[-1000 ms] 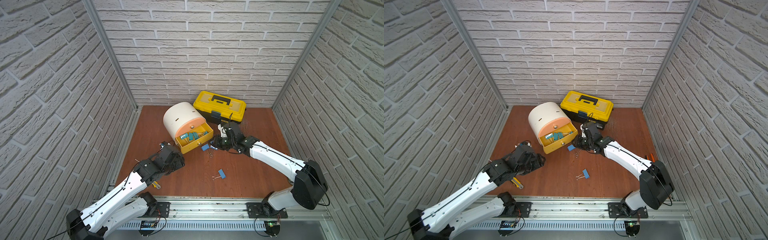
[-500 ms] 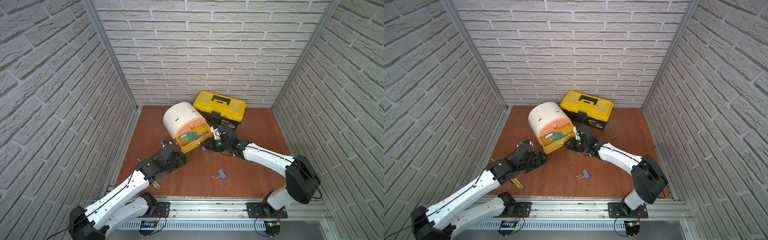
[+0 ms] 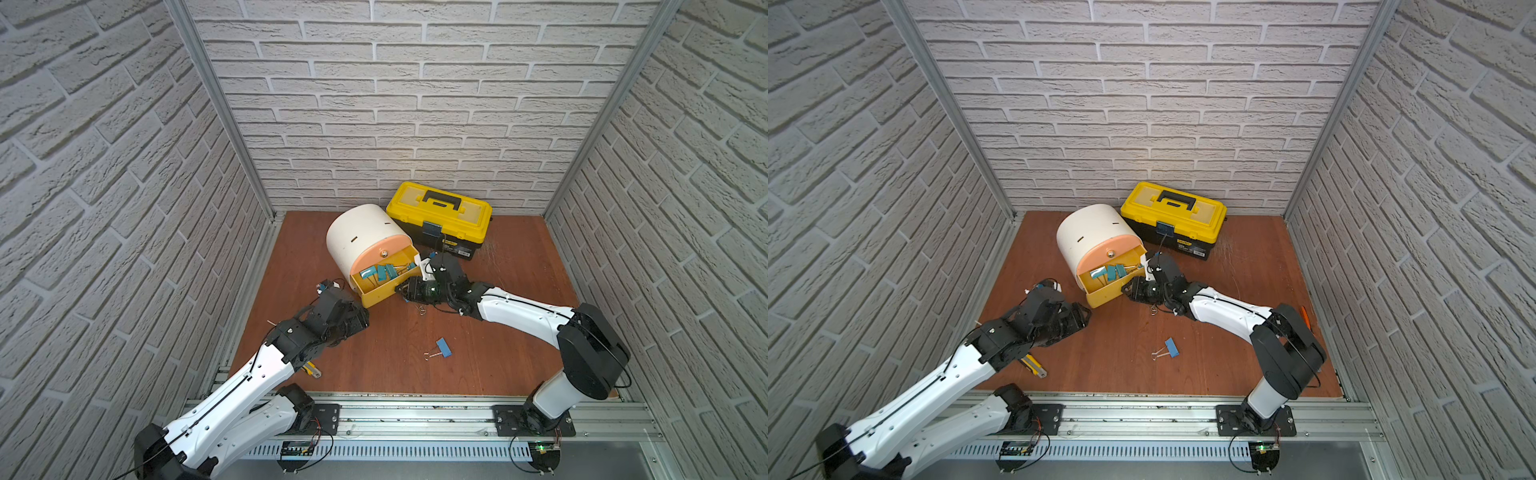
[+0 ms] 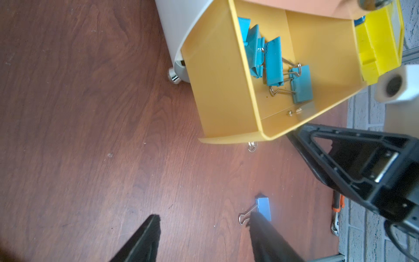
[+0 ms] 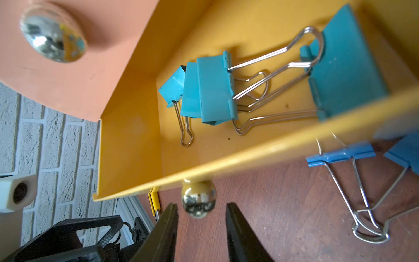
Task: Put the binder clips in the drawer according to color
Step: Close the drawer in the storage box.
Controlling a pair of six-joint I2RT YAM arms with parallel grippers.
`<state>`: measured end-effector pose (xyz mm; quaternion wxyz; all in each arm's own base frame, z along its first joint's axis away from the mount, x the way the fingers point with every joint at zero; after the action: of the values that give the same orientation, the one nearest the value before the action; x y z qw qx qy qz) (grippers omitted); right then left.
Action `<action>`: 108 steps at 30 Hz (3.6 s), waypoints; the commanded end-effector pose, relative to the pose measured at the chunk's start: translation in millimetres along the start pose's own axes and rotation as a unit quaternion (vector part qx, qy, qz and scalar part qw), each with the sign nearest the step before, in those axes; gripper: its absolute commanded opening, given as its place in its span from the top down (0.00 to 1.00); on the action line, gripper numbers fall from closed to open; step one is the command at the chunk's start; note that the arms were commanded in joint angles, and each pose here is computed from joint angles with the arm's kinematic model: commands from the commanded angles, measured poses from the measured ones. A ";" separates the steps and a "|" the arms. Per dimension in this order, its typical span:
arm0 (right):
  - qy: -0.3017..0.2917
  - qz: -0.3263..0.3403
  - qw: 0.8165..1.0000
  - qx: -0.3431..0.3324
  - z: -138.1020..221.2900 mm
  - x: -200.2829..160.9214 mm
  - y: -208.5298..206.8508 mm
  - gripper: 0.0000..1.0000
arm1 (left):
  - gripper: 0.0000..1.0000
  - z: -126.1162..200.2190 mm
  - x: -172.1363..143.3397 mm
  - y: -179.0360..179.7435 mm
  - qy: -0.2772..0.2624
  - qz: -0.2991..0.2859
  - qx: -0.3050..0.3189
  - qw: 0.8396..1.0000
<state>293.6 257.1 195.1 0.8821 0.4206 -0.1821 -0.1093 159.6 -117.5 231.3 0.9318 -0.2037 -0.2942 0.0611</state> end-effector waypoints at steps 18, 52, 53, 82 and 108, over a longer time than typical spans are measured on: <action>-0.027 0.019 0.999 0.020 -9.6 11.8 20.3 0.74 | 0.33 13.5 8.3 4.2 -0.003 -0.003 -0.005 1.000; -0.081 -0.024 0.996 0.029 -27.5 48.2 27.6 0.78 | 0.33 22.4 7.1 13.6 -0.001 0.002 -0.002 1.000; -0.083 -0.024 0.996 0.030 -27.6 48.8 28.0 0.77 | 0.33 22.7 7.2 14.0 -0.002 0.002 -0.002 1.000; -0.107 -0.049 0.992 0.037 -37.9 69.7 26.2 0.45 | 0.33 23.3 9.0 18.5 0.001 0.009 0.002 1.000; -0.134 -0.096 0.985 0.059 -50.4 76.5 16.4 0.33 | 0.33 25.7 12.6 19.7 0.001 0.009 0.006 1.000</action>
<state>375.6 278.1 184.1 0.8331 0.4474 -0.2293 -0.2305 154.4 -88.5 239.6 0.9367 -0.1957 -0.2797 0.0773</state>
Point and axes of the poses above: each gripper's point midway between its finger pads, its own z axis back along the fingers, its own y axis along the line the jaws close on, x = y × z, the point moved 9 cm from there along z, back along the fingers, and after that the axes turned 13 degrees about -z, right-handed, at the moved point
